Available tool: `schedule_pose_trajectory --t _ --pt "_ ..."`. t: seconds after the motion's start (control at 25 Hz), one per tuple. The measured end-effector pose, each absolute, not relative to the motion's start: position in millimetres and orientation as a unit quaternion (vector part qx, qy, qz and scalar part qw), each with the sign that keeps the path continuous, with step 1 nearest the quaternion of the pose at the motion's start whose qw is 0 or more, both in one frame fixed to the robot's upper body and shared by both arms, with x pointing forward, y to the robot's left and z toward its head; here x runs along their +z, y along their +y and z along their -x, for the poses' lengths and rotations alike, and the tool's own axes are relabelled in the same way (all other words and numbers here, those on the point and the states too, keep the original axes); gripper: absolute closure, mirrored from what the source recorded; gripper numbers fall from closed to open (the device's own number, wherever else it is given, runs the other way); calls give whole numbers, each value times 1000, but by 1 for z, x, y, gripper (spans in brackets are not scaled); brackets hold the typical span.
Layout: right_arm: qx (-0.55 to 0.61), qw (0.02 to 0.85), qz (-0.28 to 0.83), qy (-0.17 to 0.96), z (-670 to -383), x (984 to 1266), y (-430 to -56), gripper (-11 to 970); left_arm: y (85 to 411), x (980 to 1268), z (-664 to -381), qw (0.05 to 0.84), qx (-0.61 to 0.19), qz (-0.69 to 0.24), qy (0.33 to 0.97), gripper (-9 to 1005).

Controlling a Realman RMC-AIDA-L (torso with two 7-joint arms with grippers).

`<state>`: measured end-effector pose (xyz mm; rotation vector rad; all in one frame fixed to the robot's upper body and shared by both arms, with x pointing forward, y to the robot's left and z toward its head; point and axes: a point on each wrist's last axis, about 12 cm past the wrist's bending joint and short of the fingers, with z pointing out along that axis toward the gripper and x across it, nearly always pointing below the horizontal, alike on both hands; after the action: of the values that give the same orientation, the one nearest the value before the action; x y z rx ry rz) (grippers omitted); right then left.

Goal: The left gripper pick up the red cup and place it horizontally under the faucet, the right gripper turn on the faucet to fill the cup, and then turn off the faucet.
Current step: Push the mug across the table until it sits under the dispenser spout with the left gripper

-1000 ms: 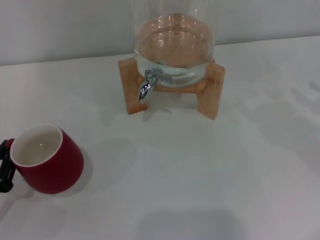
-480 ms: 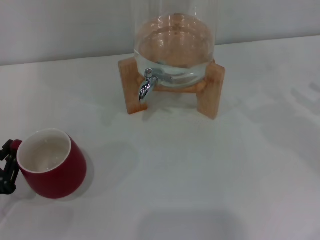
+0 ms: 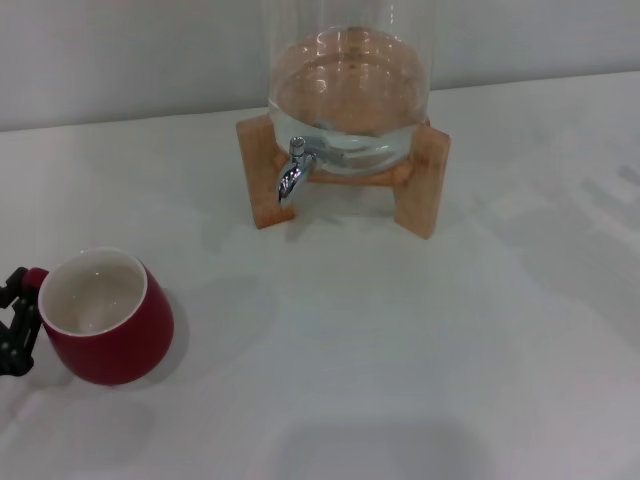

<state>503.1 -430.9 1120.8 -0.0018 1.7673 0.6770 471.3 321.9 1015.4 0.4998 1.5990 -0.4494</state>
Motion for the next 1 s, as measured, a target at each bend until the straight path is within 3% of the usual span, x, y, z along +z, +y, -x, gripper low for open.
schedule_pose_trajectory --t 1.0 --pt "294 583 0 757 -505 1118 -428 194 303 1023 -519 631 -179 -242 715 863"
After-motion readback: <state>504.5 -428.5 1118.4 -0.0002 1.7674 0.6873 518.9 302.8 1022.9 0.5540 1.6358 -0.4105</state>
